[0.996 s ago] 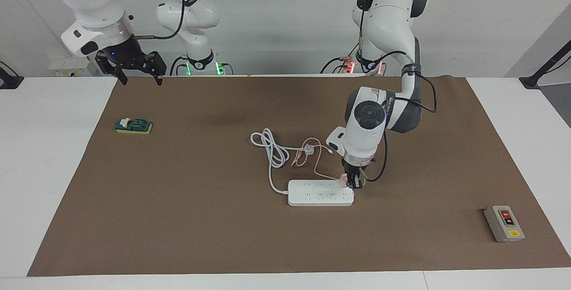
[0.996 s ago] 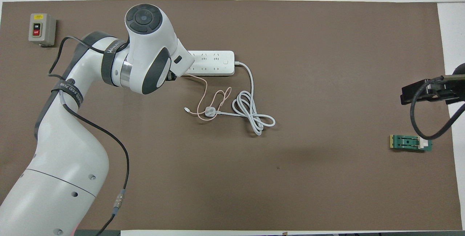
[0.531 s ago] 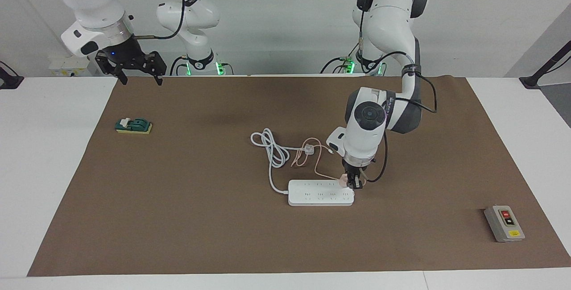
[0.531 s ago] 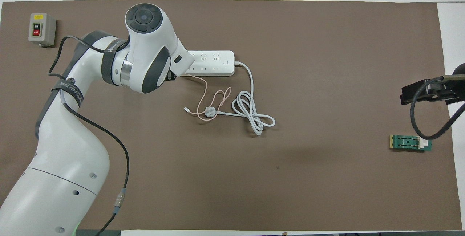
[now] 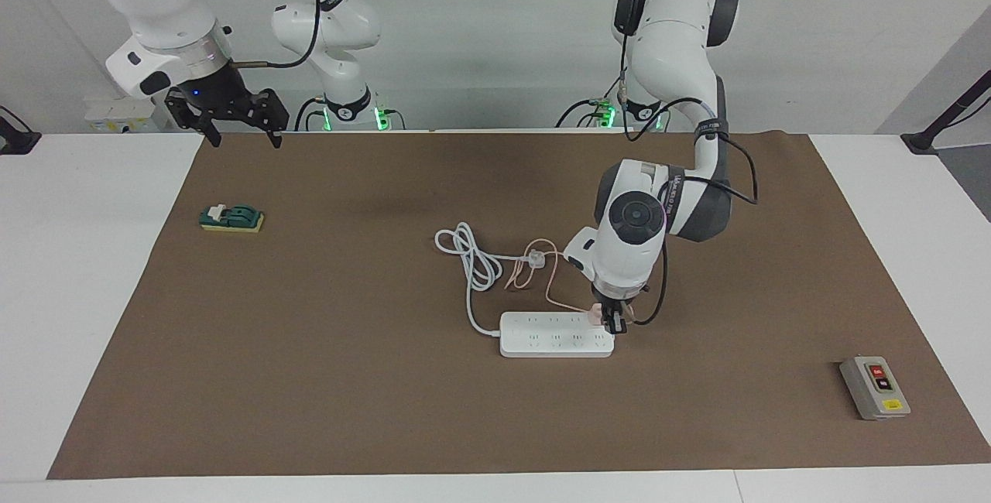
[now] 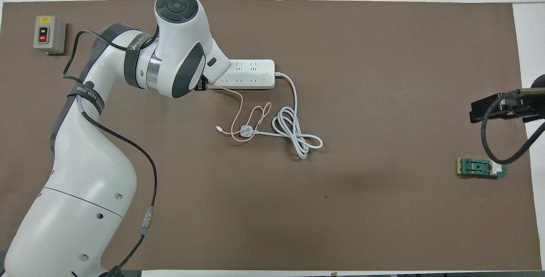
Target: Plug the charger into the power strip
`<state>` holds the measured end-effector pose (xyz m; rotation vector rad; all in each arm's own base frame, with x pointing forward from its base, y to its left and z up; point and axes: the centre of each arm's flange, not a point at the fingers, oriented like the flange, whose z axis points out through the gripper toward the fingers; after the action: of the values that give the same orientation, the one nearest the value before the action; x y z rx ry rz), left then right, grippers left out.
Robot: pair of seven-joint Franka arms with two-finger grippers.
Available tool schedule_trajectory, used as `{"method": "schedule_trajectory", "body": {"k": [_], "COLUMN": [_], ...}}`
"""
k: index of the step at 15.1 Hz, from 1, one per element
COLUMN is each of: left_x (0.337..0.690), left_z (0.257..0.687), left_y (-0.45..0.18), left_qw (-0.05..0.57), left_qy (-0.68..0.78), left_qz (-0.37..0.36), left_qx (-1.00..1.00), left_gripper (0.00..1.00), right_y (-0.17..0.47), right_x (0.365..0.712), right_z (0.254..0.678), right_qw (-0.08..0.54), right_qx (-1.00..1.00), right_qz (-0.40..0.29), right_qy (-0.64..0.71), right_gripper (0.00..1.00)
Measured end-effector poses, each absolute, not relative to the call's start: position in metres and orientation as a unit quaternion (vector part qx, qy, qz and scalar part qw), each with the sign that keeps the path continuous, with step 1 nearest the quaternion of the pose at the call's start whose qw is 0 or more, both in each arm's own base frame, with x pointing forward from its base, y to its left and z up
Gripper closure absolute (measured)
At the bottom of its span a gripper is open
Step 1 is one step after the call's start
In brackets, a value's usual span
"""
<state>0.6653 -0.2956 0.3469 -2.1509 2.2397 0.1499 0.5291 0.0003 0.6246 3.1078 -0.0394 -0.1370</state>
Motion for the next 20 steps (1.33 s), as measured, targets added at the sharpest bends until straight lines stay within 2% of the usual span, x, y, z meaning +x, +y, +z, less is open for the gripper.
{"method": "schedule_trajectory", "body": {"k": [14,20], "left_x": [0.663,0.668], "left_z": [0.346,0.343], "left_y": [-0.303,-0.29], "left_qw": [0.034,0.001], "left_qy": [0.745,0.703], "left_qz": [0.057,0.044], "left_qx": [-0.663,-0.71], "left_gripper": [0.69,0.69], "right_y": [0.0,0.0], "right_x": [0.529,0.529], "right_z": [0.625,0.625], "right_qw": [0.015,0.015], "right_qx": [0.999,0.999], "right_qz": [-0.044,-0.044], "right_qy": [-0.013,-0.013], "right_gripper": [0.0,0.0]}}
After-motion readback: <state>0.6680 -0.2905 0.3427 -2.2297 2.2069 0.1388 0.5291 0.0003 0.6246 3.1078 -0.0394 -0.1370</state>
